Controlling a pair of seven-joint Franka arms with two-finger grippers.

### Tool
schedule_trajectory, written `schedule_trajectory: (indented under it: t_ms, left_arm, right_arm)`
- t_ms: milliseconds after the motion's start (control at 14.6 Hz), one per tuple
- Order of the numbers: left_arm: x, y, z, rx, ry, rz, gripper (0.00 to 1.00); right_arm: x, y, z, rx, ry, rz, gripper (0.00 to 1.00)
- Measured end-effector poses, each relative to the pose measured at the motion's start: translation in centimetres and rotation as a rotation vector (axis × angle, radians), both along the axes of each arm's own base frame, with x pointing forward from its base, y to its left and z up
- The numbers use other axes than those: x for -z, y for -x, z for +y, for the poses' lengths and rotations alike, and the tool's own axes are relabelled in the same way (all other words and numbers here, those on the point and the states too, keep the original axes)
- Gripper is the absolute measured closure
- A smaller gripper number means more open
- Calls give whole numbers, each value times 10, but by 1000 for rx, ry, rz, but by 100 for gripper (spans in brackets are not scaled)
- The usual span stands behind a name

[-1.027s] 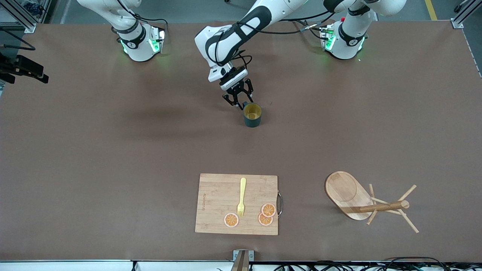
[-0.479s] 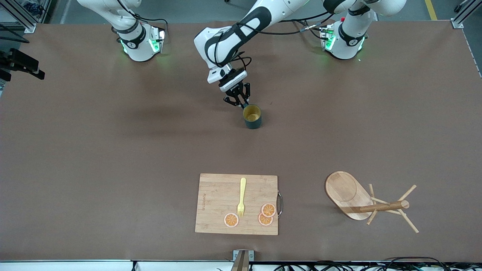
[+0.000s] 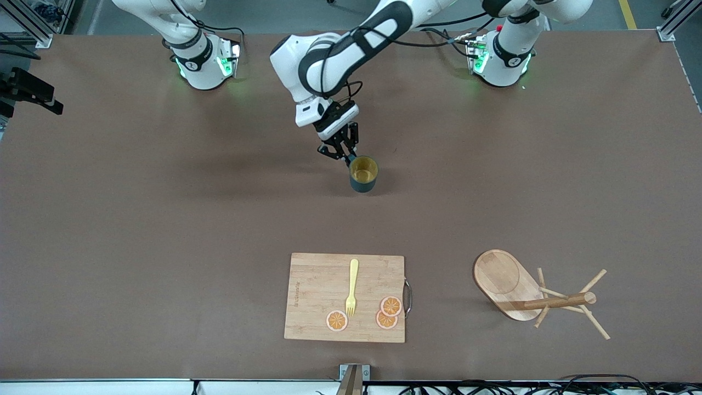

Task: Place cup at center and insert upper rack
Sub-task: 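Lift the teal mug with the left gripper toward the wooden stand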

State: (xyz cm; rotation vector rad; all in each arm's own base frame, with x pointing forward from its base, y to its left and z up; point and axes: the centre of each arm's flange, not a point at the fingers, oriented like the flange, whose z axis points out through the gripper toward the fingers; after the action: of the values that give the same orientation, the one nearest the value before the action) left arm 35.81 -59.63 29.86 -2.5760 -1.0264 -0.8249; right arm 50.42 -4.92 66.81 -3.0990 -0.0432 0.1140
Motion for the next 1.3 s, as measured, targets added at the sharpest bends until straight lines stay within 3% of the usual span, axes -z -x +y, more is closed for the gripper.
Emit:
schedule_trajectory:
  t_ms: [342, 548, 890, 1300]
  left_arm:
    - [-122, -89, 73, -24, 125, 166, 79]
    - [-167, -132, 122, -26, 216, 258, 79]
    - [-204, -188, 199, -47, 392, 397, 79]
    - [-215, -260, 323, -94, 600, 488, 79]
  right_arm:
    - [0, 0, -1, 16, 5, 1, 0]
    - [0, 0, -2, 18, 11, 2, 0]
    - [0, 0, -2, 19, 13, 3, 0]
    - [0, 0, -4, 22, 14, 3, 0]
